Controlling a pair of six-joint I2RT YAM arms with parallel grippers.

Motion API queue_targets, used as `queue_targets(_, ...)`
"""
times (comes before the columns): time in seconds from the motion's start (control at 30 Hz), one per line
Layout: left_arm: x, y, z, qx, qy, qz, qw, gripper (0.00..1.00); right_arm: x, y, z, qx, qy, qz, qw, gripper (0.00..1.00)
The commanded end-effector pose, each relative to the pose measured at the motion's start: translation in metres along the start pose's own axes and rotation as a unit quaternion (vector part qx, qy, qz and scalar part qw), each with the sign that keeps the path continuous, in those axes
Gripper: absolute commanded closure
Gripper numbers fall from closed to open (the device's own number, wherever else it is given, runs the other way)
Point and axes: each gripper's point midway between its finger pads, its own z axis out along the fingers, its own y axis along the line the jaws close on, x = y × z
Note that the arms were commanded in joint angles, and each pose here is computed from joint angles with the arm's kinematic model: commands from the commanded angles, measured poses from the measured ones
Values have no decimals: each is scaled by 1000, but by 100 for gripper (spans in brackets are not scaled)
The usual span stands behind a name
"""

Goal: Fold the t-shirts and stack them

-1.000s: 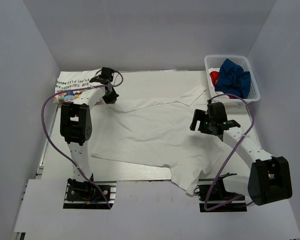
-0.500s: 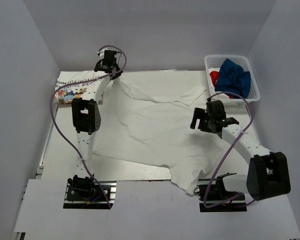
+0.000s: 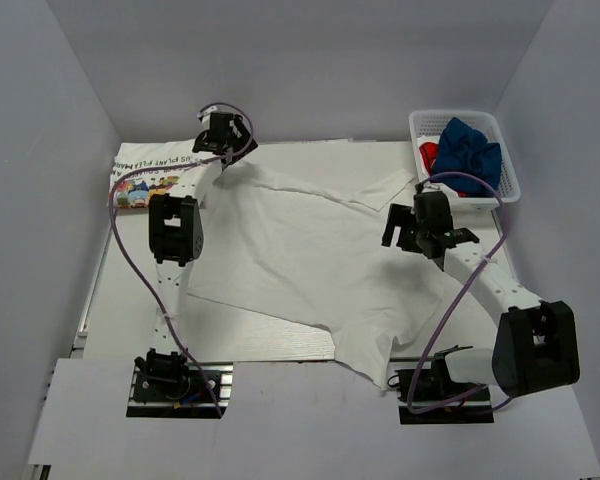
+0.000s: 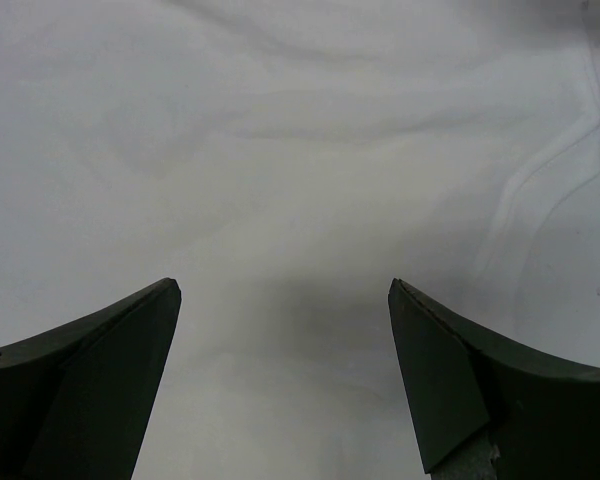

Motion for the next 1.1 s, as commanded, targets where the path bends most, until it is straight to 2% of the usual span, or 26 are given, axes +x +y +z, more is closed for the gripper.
queue_targets(0.0, -70, -77, -98, 116, -50, 26, 992, 0, -52, 20, 2, -22, -55, 0, 998, 10)
queue_targets(0.03, -60, -78, -104, 117, -36, 38, 992, 0, -69, 24, 1, -23, -64, 8, 998, 10)
queue_targets(0.07, -43, -65, -103, 101, -14, 46, 994, 0, -59, 24, 21, -13, -33, 7, 999, 10)
queue_targets(0.13, -28, -63, -126, 94, 8, 61, 994, 0, -70, 28, 34, -8, -24, 17, 1000, 10)
queue_targets(0.17, -5, -43, -124, 72, 33, 65, 995, 0, -89, 35, 43, -12, -36, 22, 999, 10)
queue_targets(0.23, 28, -37, -136, 63, 66, 74, 993, 0, -85, 35, 62, -1, -13, 31, 999, 10)
queue_targets(0.27, 55, -25, -145, 60, 95, 80, 990, 0, -101, 41, 72, -4, -16, 34, 999, 10)
queue_targets(0.33, 102, -14, -152, 54, 136, 93, 985, 0, -96, 40, 91, 8, 5, 42, 999, 10)
queue_targets(0.37, 115, -15, -158, 61, 151, 98, 982, 0, -113, 47, 92, 2, -10, 43, 999, 10)
queue_targets(0.4, 125, -15, -163, 62, 158, 104, 980, 0, -100, 44, 111, 10, 13, 46, 999, 10)
queue_targets(0.47, 151, -21, -175, 68, 181, 132, 972, 0, -116, 47, 117, 10, 0, 53, 999, 10)
queue_targets(0.6, 205, -11, -193, 64, 233, 169, 956, 0, -103, 46, 152, 20, 30, 61, 997, 10)
queue_targets(0.7, 229, -5, -200, 62, 256, 181, 947, 0, -101, 48, 169, 19, 40, 66, 997, 10)
queue_targets(0.83, 260, 33, -206, -3, 284, 212, 935, 0, -97, 47, 181, 25, 50, 66, 996, 10)
queue_targets(0.93, 269, 60, -212, -52, 296, 234, 925, 0, -95, 44, 188, 30, 52, 67, 996, 10)
queue_targets(1.07, 275, 86, -220, -101, 303, 247, 915, 0, -100, 62, 197, -21, 39, 82, 996, 10)
